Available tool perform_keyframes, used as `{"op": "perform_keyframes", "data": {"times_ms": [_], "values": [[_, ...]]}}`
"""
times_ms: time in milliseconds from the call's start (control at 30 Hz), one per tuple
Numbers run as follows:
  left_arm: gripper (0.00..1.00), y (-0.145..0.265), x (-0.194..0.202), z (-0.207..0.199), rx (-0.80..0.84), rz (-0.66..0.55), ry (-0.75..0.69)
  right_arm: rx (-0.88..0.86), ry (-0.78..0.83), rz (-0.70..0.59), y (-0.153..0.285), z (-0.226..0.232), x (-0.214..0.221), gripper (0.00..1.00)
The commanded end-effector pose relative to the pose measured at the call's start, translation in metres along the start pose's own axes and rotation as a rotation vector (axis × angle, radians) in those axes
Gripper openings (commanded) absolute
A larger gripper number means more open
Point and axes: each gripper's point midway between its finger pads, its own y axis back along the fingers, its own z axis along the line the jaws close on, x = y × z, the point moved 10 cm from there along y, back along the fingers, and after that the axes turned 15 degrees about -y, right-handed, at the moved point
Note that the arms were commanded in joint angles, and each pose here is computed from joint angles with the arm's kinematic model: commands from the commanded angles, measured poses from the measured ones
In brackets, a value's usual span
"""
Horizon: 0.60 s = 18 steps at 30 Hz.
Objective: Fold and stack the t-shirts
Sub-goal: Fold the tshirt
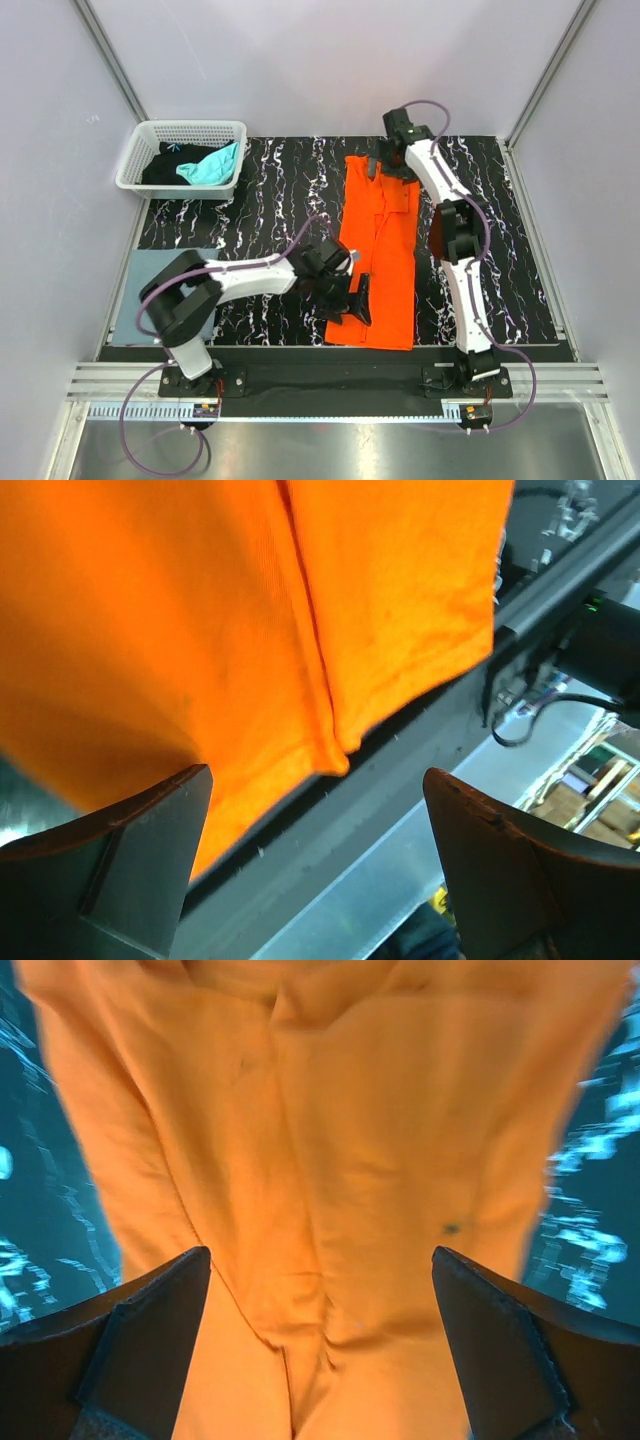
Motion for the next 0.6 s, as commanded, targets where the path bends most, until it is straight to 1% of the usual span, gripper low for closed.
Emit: {"op": "perform_keyframes", "data": {"times_ms": [0,100,133,200,233,267,367,467,533,567], "values": [[0.93,0.051,-0.007,-0.025,0.073,-0.143,-0.025,-0.002,0.05,0.049,-0.021,0.015,0.022,0.98],[0.93,0.082,-0.008,-0.018,0.021,-0.233,-0.026,0.01,0.062,0.077,-0.039,0.022,0.038,0.97],[0.93,0.099,-0.004,-0.012,0.001,-0.268,-0.017,0.009,0.067,0.08,-0.042,0.027,0.042,0.97],[0.92,0.111,0.002,-0.001,-0.023,-0.28,-0.003,0.017,0.071,0.067,-0.058,0.03,0.046,0.97],[0.92,0.12,0.005,0.001,-0.025,-0.305,-0.005,0.019,0.07,0.06,-0.063,0.031,0.046,0.97],[0.92,0.122,0.009,0.012,-0.05,-0.305,0.022,0.026,0.064,0.049,-0.069,0.032,0.046,0.97],[0.92,0.12,0.02,0.025,-0.087,-0.288,0.042,0.022,0.061,0.003,-0.084,0.036,0.041,0.98],[0.92,0.109,0.029,0.034,-0.101,-0.25,0.083,-0.036,0.054,-0.043,-0.072,0.046,0.028,1.0],[0.92,0.105,0.031,0.039,-0.121,-0.248,0.091,-0.086,0.051,-0.064,-0.04,0.053,0.014,1.0],[0.92,0.101,0.035,0.043,-0.126,-0.239,0.095,-0.08,0.052,-0.052,-0.024,0.051,0.012,1.0]]}}
